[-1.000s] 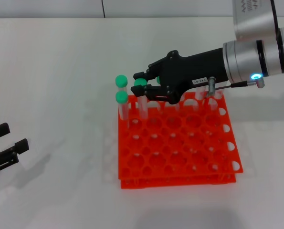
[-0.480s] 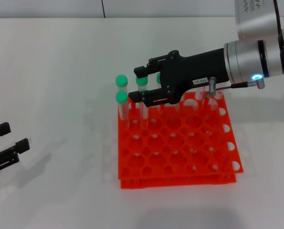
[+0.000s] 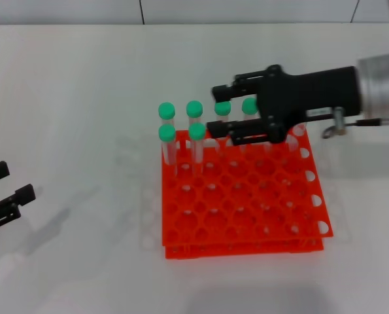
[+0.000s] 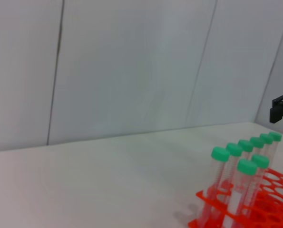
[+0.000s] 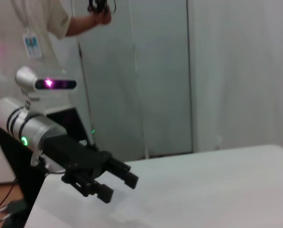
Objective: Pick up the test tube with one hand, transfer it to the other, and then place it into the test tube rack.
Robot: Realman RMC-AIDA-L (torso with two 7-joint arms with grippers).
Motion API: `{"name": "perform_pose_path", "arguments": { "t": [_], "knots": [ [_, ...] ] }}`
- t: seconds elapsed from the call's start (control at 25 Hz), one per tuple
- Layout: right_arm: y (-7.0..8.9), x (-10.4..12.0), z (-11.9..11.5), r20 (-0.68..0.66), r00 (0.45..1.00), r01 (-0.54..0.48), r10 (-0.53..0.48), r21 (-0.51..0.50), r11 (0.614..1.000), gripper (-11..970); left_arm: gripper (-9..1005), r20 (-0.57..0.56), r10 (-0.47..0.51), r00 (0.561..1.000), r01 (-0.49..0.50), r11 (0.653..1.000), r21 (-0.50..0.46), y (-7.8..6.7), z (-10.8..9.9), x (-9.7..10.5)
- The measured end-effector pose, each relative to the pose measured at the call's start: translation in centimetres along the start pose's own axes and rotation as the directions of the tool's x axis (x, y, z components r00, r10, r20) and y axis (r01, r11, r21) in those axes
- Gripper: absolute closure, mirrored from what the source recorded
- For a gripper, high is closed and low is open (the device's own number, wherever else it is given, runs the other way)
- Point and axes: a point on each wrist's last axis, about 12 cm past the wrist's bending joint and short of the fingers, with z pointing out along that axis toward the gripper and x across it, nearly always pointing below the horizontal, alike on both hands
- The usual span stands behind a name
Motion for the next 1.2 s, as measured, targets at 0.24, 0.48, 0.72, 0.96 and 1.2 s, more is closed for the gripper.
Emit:
{"name": "perform_pose_path", "arguments": {
  "t": [0.24,0.48,0.72,0.96,1.2],
  "knots": [
    [1.3,2.8,-5.3,0.085,0.996,-0.009,0.003,0.08,0.997,338,282,0.016,0.031,0.999,-0.032,0.998,0.046,0.1,1.2,-0.7],
    [3.3,6.2,-8.5,0.109,0.994,-0.008,-0.008,0.149,0.989,333,282,0.029,0.072,0.997,-0.075,0.993,0.091,0.1,2.1,-1.3],
    [4.8,9.2,-9.2,0.114,0.993,-0.049,0.029,0.173,0.984,212,282,0.019,0.107,0.994,-0.109,0.975,0.191,0.2,2.5,-2.0],
    [6.0,10.8,-9.3,0.114,0.993,-0.046,0.026,0.174,0.984,93,282,-0.021,0.12,0.993,-0.109,0.953,0.282,0.6,2.9,-2.5],
    [6.4,11.6,-9.4,0.111,0.993,-0.06,0.039,0.187,0.981,96,282,-0.035,0.128,0.991,-0.112,0.95,0.293,0.7,3.0,-2.6]
  ]
}}
